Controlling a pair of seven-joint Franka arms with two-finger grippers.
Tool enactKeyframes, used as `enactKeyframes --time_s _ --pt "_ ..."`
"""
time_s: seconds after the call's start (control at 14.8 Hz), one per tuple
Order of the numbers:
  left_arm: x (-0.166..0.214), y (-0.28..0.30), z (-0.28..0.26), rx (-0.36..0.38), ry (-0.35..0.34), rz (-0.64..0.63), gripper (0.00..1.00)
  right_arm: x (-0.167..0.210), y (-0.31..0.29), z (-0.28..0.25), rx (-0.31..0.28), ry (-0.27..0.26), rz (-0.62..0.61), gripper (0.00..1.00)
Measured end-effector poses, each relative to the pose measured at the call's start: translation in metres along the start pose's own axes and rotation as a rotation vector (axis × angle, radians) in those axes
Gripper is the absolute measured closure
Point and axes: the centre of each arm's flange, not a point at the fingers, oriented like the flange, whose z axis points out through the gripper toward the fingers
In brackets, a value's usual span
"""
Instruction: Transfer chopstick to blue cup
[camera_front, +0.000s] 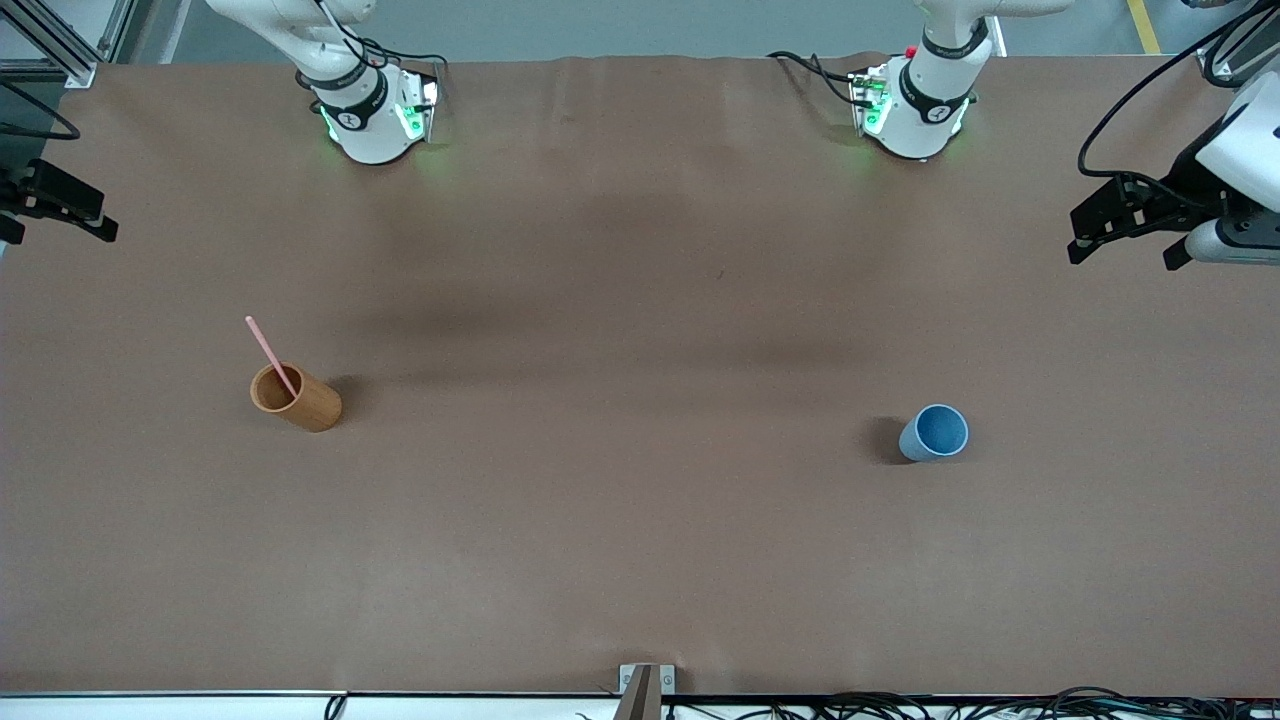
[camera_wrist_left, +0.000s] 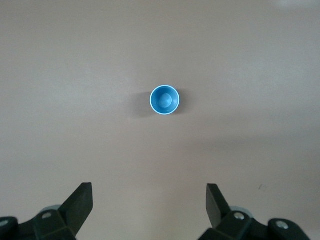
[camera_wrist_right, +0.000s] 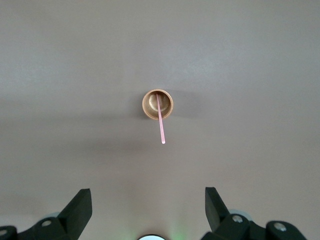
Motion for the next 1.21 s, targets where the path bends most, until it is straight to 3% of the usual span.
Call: enactKeyframes --time_s 0.67,0.88,1.21 --pt "0.008 0.000 0.019 0.000 -0.034 0.001 0.00 0.000 0.018 -0.002 0.001 0.017 0.028 0.00" --pt "0.038 -0.006 0.083 -0.002 -0.092 -0.009 0.00 0.001 0.023 0.002 0.002 0.012 0.037 0.00" --pt "0.082 -0.015 0.246 -0.007 -0.106 -0.025 0.00 0.014 0.025 0.049 0.029 -0.009 0.008 0.02"
